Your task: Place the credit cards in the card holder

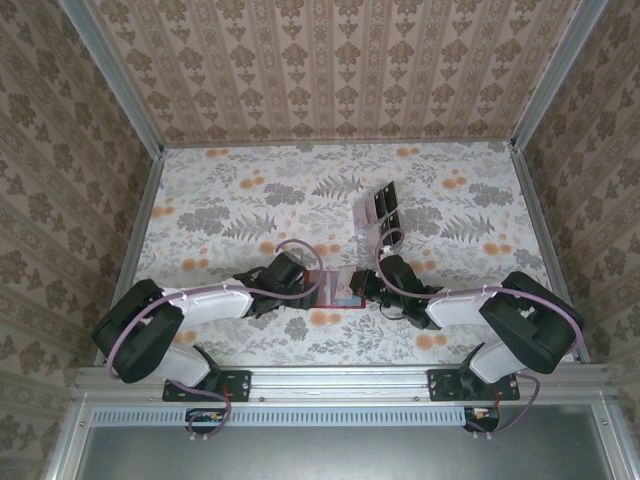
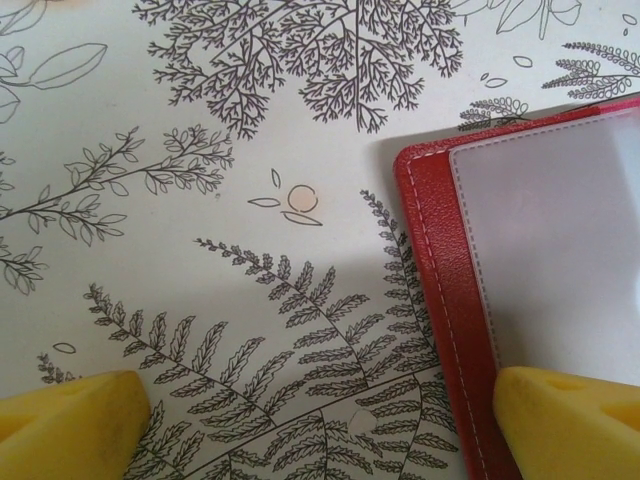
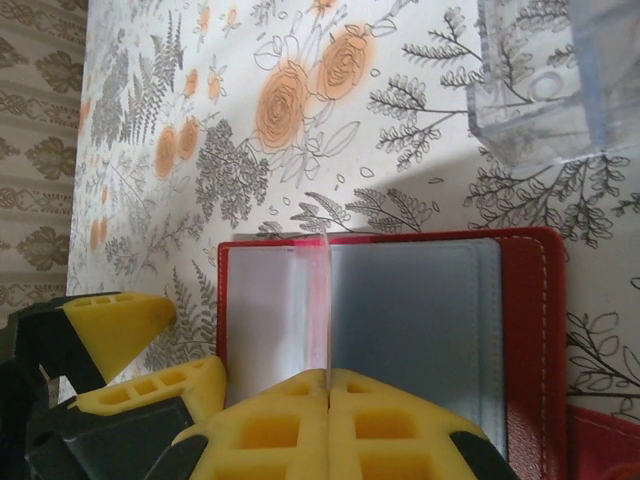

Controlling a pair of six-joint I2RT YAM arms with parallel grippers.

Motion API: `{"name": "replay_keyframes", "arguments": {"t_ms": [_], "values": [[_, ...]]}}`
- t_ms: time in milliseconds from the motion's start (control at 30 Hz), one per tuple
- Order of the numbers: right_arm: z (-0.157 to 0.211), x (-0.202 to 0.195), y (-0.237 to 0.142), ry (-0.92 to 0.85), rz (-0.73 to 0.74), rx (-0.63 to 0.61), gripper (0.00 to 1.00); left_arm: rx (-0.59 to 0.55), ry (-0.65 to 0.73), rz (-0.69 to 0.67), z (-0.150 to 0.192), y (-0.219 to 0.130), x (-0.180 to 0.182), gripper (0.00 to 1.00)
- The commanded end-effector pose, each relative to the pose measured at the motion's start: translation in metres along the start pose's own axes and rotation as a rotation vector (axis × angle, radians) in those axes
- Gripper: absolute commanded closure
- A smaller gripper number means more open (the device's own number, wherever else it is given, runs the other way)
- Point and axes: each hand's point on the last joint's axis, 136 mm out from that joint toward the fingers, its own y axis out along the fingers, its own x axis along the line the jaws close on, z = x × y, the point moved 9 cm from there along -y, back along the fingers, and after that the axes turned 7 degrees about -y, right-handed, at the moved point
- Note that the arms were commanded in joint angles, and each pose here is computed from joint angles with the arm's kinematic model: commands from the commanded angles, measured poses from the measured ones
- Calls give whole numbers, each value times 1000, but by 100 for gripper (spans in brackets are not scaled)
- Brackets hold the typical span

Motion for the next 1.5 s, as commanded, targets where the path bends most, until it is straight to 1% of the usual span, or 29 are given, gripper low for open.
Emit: {"name": "replay_keyframes", "arguments": {"t_ms": [0, 200, 667, 900, 1133, 1467], "values": [[-4, 1, 1, 9, -3, -78, 100, 94, -23, -57, 19, 10, 12, 0], [-5, 3, 5, 10, -9, -99, 100, 101, -25, -59, 21, 12, 13, 0], [2, 4, 19, 26, -36, -92, 100, 109, -24, -60, 23, 13, 14, 0], [2, 3, 15, 33, -42, -108, 100, 109, -23, -64, 23, 12, 14, 0], [-2, 8, 7, 27, -52, -134, 100, 82, -18, -63, 16, 6, 13, 0], [-2, 10, 15, 30, -66, -131, 100, 91, -18, -96, 18, 6, 16, 0]]}}
